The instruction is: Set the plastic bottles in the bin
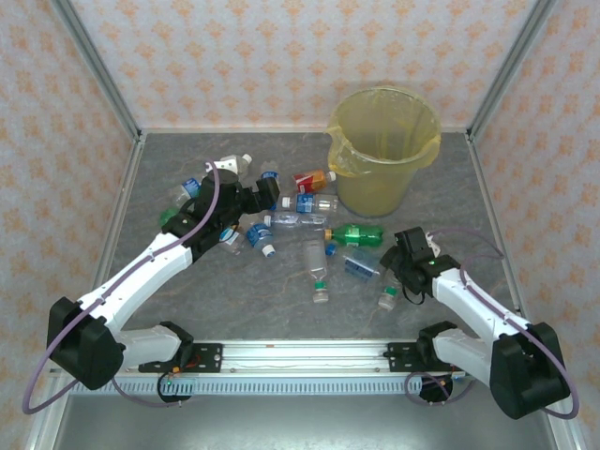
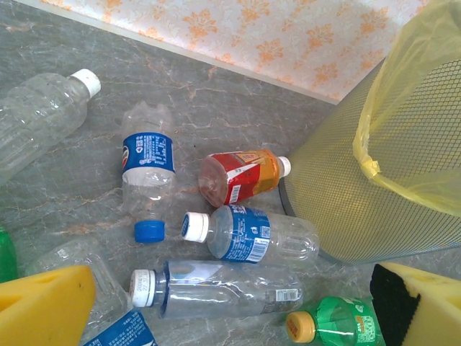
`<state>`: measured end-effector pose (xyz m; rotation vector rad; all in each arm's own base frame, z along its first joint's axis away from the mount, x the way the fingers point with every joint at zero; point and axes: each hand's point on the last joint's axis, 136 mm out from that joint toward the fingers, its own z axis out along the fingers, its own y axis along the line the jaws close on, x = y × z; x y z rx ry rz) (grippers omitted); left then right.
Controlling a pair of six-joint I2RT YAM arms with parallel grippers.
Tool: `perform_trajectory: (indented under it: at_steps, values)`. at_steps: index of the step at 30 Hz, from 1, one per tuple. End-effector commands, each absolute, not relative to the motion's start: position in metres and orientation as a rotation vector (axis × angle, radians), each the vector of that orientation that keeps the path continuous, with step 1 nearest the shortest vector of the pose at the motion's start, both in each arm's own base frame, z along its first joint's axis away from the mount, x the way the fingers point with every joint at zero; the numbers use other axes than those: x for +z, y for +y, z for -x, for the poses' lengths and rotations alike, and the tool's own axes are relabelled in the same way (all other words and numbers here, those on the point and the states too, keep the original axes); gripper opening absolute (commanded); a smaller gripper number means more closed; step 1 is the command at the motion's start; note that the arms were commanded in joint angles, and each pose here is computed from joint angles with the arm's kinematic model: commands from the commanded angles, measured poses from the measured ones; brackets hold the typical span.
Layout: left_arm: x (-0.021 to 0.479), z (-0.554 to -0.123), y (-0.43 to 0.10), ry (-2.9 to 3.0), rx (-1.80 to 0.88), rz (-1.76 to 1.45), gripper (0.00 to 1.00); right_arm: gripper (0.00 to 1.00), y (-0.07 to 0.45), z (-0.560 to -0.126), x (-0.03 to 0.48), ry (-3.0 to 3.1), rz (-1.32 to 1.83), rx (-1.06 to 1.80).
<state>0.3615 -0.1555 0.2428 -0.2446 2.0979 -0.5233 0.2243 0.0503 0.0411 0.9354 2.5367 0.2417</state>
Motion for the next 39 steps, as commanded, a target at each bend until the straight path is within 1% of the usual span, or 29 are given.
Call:
perform_trajectory:
  at_steps: [1,4,9,14,19,25,30,35,39]
  values:
    - [0.244,-0.355,-0.154,2.104,-0.507,0.219,0.99,0.76,0.046,-0.217,0.032,2.565,-0.934,0.191]
    - [0.246,-0.356,-0.155,2.100,-0.510,0.218,0.99,0.73,0.044,-0.217,0.034,2.558,-0.935,0.179]
    - [0.256,-0.360,-0.158,2.087,-0.524,0.212,0.99,0.63,0.038,-0.221,0.047,2.496,-0.946,0.168]
    - [0.262,-0.365,-0.164,2.083,-0.542,0.205,0.99,0.61,0.032,-0.226,0.064,2.430,-0.957,0.164]
    - [0.274,-0.368,-0.168,2.062,-0.568,0.198,0.99,0.61,0.024,-0.238,0.096,2.339,-0.947,0.140]
    - [0.292,-0.371,-0.176,2.022,-0.609,0.173,0.99,0.61,0.018,-0.264,0.164,2.164,-0.915,0.155]
    - [0.312,-0.374,-0.178,1.979,-0.598,0.114,0.99,0.60,0.008,-0.287,0.242,1.989,-0.858,0.136]
    - [0.343,-0.374,-0.177,1.922,-0.594,0.091,0.99,0.60,0.002,-0.305,0.322,1.813,-0.799,0.129]
    - [0.361,-0.373,-0.174,1.868,-0.602,0.098,0.99,0.59,0.006,-0.321,0.372,1.722,-0.762,0.165]
